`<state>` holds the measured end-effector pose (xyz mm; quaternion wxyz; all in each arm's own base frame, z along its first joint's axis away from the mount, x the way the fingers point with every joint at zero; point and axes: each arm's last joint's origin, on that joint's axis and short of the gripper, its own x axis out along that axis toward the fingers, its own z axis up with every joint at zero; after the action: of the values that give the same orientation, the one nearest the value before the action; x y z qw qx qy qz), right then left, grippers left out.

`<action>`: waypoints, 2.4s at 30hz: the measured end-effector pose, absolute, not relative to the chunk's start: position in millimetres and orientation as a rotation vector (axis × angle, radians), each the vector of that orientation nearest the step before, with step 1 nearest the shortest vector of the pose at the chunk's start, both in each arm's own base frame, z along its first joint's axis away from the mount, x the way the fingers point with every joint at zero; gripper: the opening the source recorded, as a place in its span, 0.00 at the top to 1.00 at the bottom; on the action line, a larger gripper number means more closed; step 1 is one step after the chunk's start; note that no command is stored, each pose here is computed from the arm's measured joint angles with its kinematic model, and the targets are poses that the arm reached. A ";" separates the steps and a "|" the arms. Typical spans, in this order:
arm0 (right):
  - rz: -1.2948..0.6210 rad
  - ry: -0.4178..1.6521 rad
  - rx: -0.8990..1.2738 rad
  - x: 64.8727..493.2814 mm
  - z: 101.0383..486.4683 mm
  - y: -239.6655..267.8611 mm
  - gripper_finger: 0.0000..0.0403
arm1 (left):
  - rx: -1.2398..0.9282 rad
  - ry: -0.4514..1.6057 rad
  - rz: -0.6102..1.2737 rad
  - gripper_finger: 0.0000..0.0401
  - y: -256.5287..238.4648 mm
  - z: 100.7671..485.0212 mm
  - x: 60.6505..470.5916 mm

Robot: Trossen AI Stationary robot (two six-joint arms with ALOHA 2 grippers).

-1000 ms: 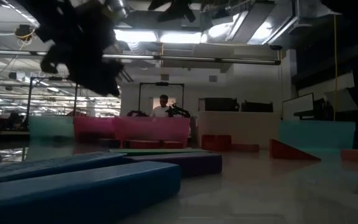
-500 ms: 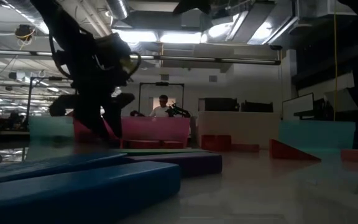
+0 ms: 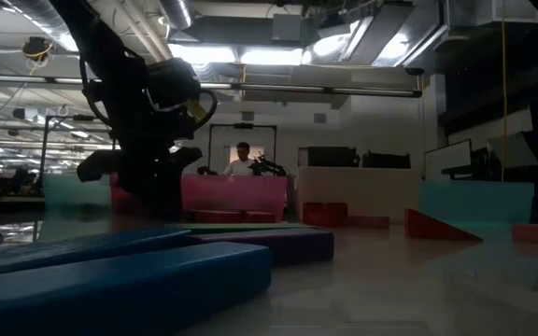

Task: Sort blocks
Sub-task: Put the violet block into the black bin, then put the pink block into the right green bin

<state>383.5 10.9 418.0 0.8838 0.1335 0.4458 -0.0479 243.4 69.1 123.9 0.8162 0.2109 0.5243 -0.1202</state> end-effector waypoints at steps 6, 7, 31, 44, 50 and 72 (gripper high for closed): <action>-0.282 1.118 0.322 363.0 406.8 39.3 0.44 | 0.343 1.099 -0.186 0.80 60.3 136.3 239.9; -0.332 1.132 0.333 359.8 405.8 43.0 0.44 | 0.317 1.092 -0.186 0.80 58.0 139.5 238.4; -0.645 1.051 0.527 355.9 385.1 84.7 0.44 | 0.365 0.071 0.109 0.79 101.7 241.6 327.1; -0.759 1.053 0.628 355.7 367.3 96.7 0.44 | 0.317 0.198 0.266 0.76 205.0 180.7 394.0; -0.870 1.192 0.598 356.4 323.1 94.5 0.44 | 0.244 0.248 0.326 0.69 218.7 193.2 399.2; -0.727 1.454 0.570 368.3 226.5 35.4 0.44 | 0.231 0.606 0.272 0.52 182.4 277.6 333.4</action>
<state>368.3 35.4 226.5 0.6514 0.2510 0.6405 -0.3201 333.4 182.4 277.6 0.9388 0.1132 0.2967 0.1333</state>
